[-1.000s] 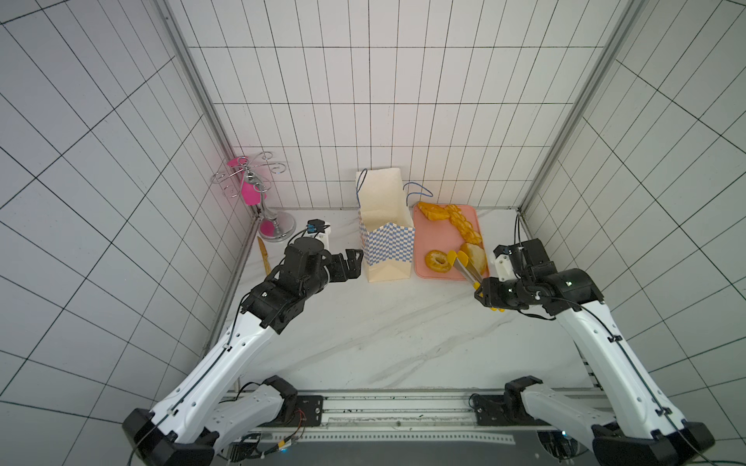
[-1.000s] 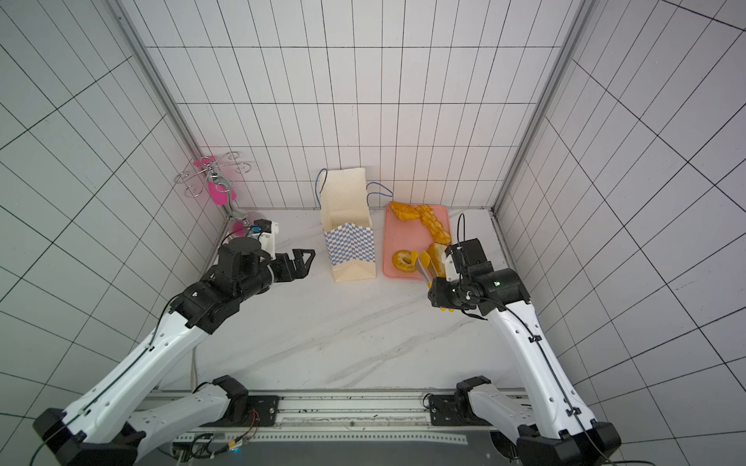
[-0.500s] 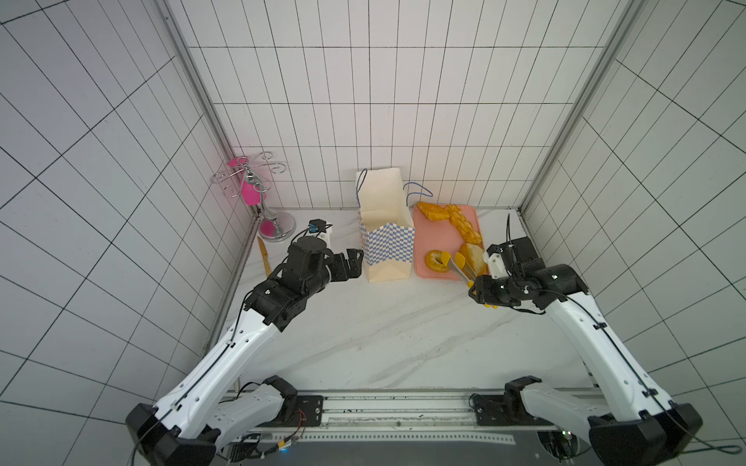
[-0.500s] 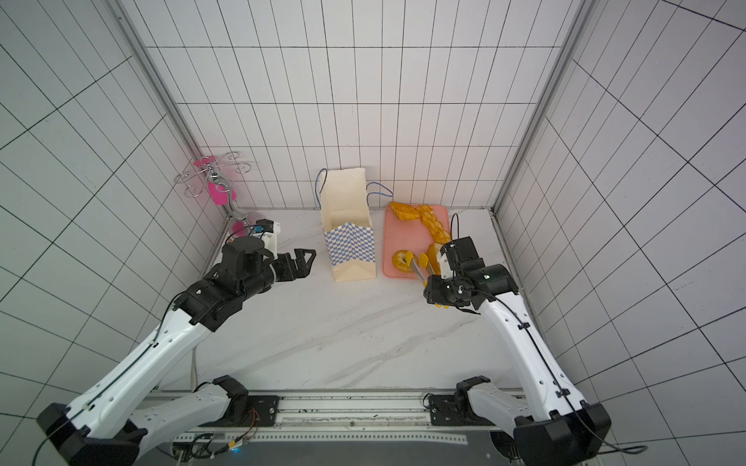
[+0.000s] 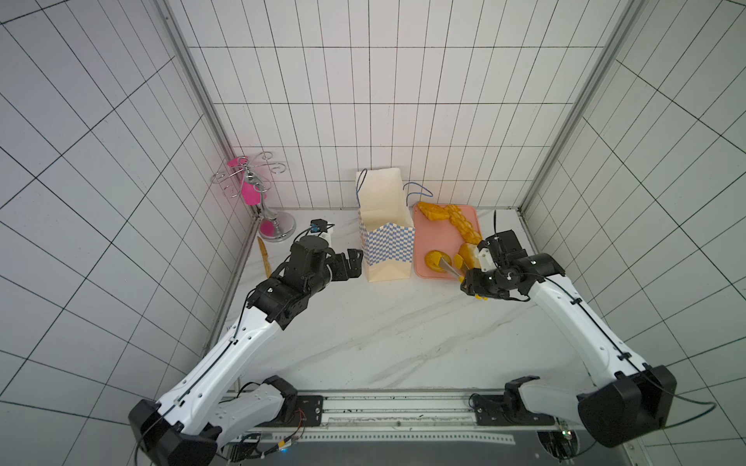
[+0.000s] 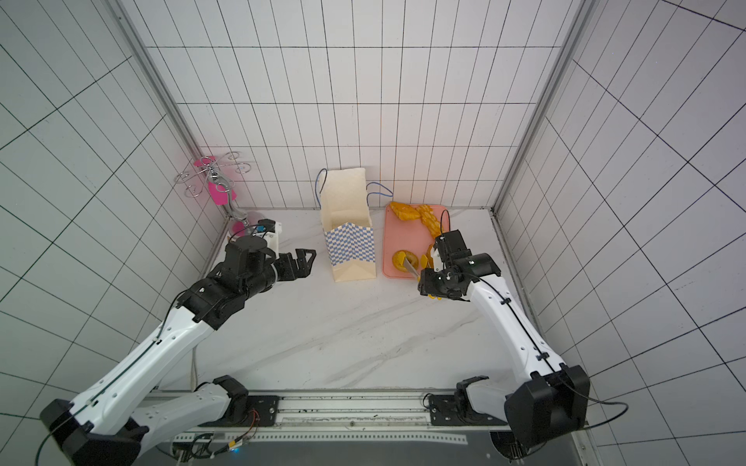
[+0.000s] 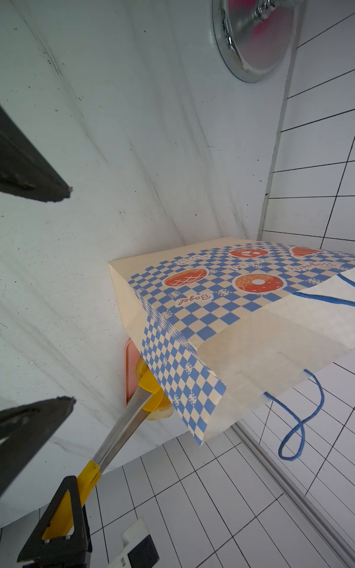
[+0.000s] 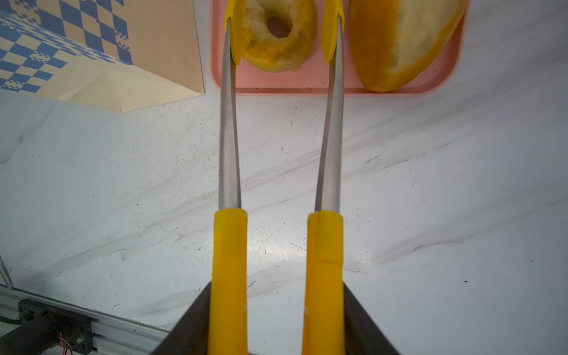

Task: Pack bread into a paper bag
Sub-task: Pick up the fake bread from the plate.

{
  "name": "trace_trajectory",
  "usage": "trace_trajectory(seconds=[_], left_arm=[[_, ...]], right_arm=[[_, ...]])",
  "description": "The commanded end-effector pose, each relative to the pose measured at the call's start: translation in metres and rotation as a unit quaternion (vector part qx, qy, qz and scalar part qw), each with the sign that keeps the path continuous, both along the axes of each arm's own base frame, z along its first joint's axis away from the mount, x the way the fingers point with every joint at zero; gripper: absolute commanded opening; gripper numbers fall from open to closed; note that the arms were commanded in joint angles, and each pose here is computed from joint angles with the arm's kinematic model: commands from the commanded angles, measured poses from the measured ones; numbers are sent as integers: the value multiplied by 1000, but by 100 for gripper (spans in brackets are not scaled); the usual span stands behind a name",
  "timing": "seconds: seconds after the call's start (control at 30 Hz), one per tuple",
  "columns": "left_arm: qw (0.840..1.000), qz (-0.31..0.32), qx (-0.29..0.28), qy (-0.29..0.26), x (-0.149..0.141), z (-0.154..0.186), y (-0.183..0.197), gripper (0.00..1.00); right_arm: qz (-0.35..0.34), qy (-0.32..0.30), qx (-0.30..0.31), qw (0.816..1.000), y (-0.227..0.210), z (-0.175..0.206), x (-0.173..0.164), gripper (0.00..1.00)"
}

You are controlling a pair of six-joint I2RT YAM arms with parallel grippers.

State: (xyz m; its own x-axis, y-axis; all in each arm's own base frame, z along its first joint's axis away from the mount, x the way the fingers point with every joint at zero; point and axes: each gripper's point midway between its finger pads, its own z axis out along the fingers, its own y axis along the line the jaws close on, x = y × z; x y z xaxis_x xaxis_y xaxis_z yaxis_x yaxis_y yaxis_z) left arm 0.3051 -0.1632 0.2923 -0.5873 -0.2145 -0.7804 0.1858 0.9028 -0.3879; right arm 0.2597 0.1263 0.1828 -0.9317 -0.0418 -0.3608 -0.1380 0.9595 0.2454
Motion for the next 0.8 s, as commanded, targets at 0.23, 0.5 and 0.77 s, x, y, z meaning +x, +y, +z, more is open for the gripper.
trace_trajectory(seconds=[0.23, 0.5, 0.77], left_arm=[[1000, 2, 16, -5, 1, -1, 3, 99], [1000, 8, 28, -11, 0, 2, 8, 99], [999, 6, 34, -12, 0, 1, 9, 99]], right_arm=[[12, -12, 12, 1000, 4, 1, 8, 59], [26, -2, 22, 999, 12, -3, 10, 59], [31, 6, 21, 999, 14, -10, 12, 59]])
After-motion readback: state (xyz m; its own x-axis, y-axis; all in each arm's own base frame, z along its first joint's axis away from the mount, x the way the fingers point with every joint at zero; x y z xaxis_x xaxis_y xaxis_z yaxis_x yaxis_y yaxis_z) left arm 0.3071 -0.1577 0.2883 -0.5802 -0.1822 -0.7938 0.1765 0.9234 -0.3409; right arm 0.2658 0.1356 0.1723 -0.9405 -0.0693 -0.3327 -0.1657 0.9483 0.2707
